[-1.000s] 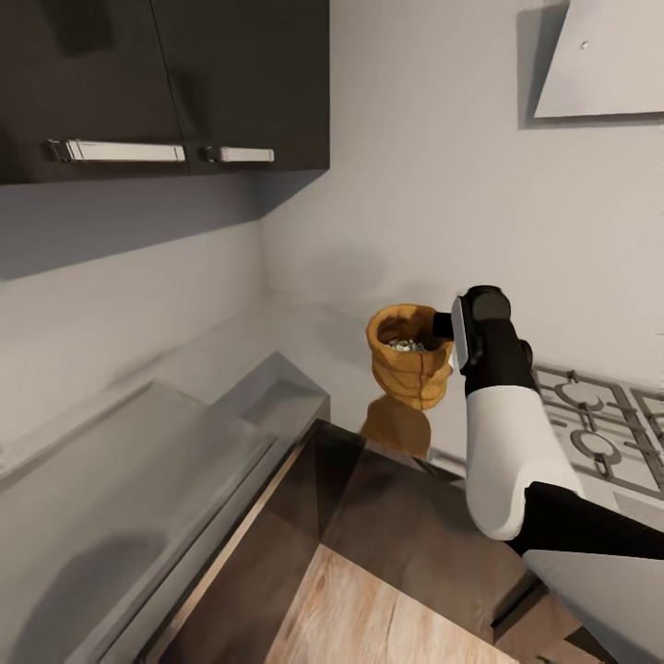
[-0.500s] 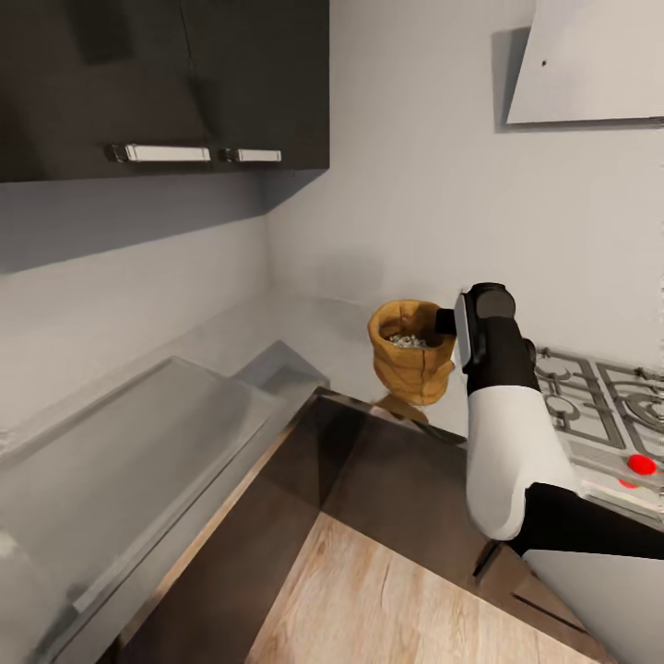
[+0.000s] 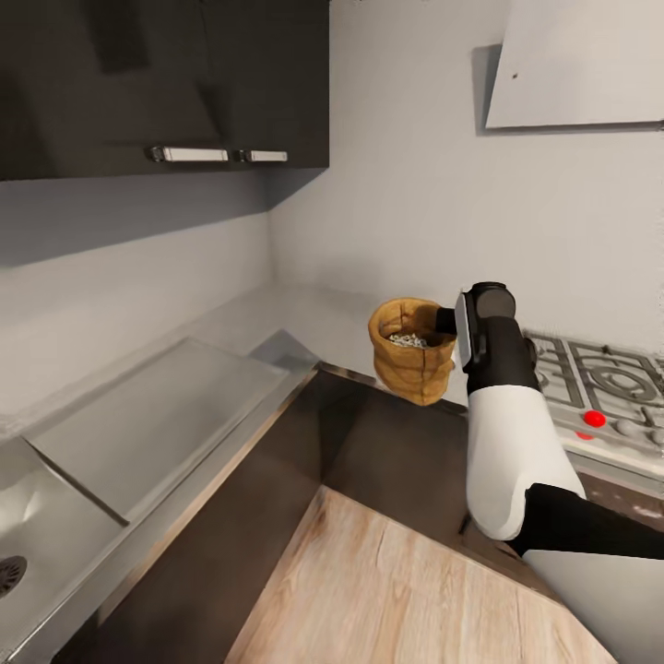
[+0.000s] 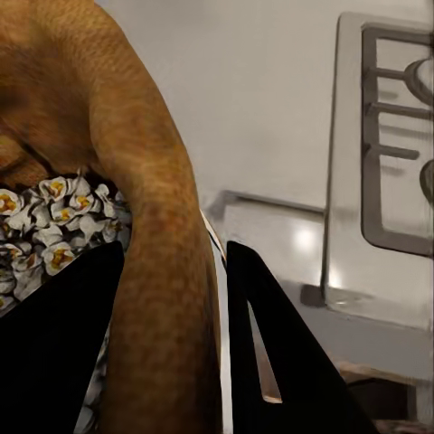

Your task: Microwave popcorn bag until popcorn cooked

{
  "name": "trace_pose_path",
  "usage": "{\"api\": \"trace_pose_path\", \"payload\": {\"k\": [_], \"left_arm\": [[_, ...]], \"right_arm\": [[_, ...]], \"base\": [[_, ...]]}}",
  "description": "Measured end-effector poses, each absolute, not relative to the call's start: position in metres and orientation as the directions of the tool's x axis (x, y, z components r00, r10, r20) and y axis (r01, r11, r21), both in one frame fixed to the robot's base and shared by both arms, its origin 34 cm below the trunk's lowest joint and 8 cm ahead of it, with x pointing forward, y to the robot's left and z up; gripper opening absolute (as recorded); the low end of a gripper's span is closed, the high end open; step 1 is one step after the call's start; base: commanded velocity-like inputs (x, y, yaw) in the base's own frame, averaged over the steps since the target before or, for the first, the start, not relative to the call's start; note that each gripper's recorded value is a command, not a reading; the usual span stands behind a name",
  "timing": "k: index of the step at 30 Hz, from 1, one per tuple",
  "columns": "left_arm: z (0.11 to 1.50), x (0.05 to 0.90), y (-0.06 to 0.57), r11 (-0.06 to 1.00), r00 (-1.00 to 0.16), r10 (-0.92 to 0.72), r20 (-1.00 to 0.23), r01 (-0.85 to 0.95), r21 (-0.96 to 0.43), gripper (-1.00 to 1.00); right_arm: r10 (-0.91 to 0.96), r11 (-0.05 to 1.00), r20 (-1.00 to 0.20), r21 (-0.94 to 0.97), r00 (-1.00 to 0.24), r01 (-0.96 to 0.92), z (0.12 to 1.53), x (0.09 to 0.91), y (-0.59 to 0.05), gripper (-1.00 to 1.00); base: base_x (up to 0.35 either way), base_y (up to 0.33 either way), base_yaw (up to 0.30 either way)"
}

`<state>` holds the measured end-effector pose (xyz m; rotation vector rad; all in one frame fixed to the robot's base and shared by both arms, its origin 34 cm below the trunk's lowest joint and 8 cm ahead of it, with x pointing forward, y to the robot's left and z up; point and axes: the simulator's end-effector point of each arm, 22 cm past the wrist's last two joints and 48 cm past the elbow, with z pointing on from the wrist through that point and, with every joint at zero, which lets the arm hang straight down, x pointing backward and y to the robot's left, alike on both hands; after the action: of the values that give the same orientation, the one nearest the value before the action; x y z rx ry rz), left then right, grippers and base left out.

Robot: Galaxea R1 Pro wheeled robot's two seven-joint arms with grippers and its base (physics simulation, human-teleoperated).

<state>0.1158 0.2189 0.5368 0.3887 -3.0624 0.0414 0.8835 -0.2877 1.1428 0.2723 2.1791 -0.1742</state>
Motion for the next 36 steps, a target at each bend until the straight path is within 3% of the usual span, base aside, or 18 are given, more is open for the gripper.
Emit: {"api": "trace_pose_path", "payload": {"k": [36], "left_arm": [[0.5367, 0.1158, 0.2191, 0.967, -0.966, -0.252, 0.057, -0.253, -0.019, 1.00]], "right_arm": [[0.129, 0.965, -0.815, -0.028, -0.566, 0.259, 1.1436, 0.8835, -0.2881, -1.00]], "base": [[-0.346, 0.000, 0.000]]}}
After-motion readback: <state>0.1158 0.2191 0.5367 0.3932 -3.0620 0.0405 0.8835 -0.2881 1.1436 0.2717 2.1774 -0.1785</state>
